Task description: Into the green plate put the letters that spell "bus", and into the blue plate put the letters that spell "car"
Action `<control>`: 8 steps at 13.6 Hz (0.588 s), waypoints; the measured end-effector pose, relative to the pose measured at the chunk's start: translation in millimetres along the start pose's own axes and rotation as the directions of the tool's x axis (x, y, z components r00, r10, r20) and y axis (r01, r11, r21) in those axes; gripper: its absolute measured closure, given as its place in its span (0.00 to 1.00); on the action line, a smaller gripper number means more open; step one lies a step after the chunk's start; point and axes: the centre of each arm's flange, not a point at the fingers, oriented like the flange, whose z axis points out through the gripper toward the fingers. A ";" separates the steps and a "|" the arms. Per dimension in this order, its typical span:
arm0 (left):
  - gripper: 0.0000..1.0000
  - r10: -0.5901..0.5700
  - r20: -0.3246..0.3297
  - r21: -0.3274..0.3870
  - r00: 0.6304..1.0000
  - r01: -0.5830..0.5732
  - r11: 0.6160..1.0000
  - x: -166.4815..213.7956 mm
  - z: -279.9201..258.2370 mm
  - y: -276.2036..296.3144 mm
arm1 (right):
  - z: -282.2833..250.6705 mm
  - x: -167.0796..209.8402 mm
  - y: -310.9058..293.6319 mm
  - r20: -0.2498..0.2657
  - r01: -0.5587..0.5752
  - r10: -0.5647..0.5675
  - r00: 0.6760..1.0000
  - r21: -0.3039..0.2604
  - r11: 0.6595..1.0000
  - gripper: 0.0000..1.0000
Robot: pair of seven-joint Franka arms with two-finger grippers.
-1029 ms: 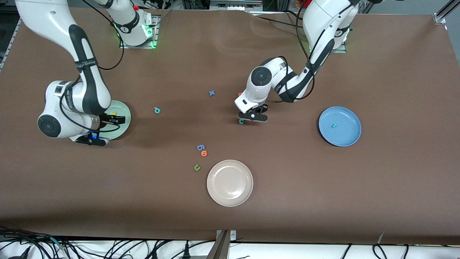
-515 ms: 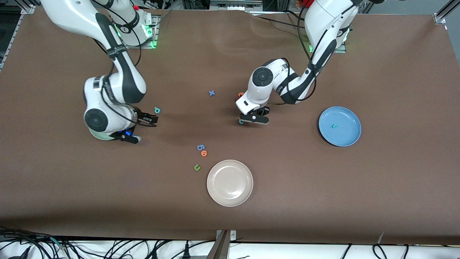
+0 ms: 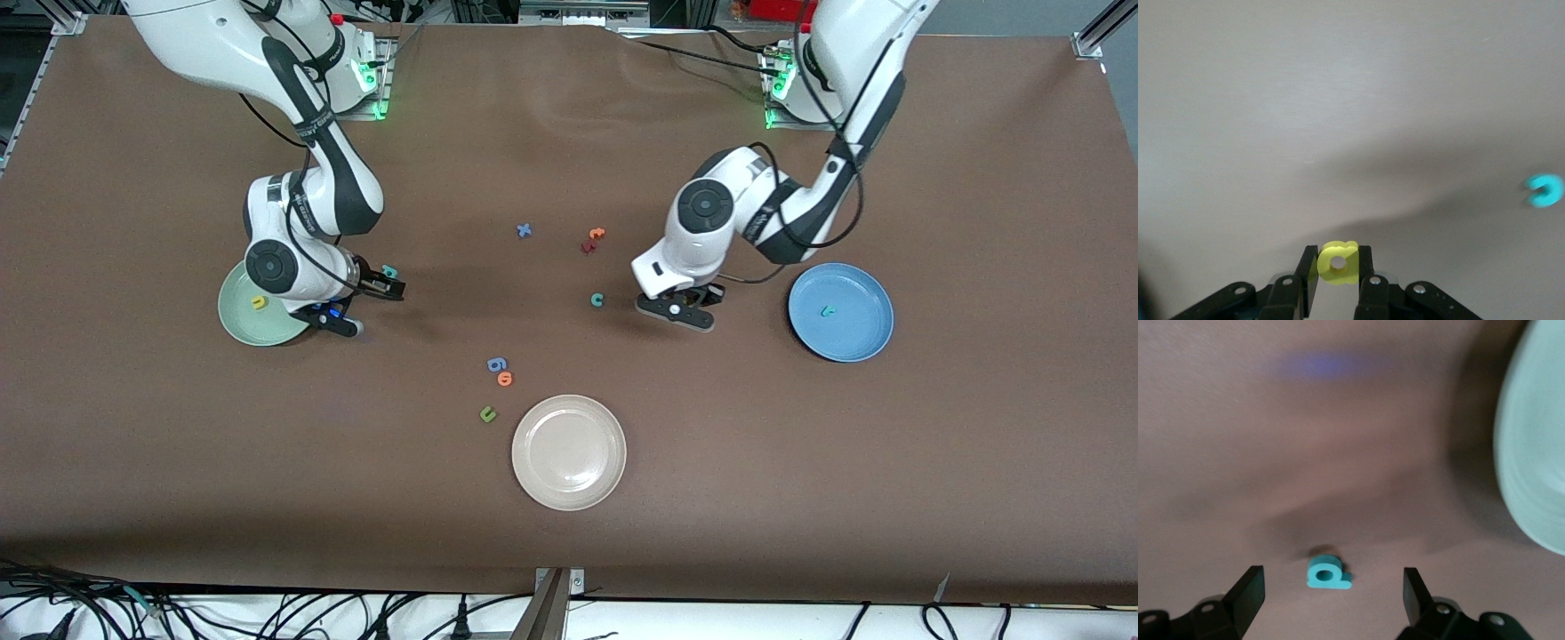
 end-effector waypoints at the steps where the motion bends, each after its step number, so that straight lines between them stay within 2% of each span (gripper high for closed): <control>1: 0.72 0.040 0.004 0.003 0.999 -0.040 0.999 -2.9 -1.9 -27.8 | 0.4 -4.8 3.5 -0.004 -0.012 0.012 1.000 0.001 1.000 0.08; 5: 0.72 0.135 0.036 -0.029 0.990 -0.134 0.991 -29.2 5.0 -150.0 | 6.7 -18.1 5.3 -0.044 -0.019 0.020 0.999 0.023 1.000 0.10; 8: 0.72 0.159 0.040 -0.078 0.986 -0.156 0.985 -57.3 18.9 -202.3 | 17.9 -22.7 7.6 -0.078 -0.020 0.023 0.997 0.039 0.999 0.12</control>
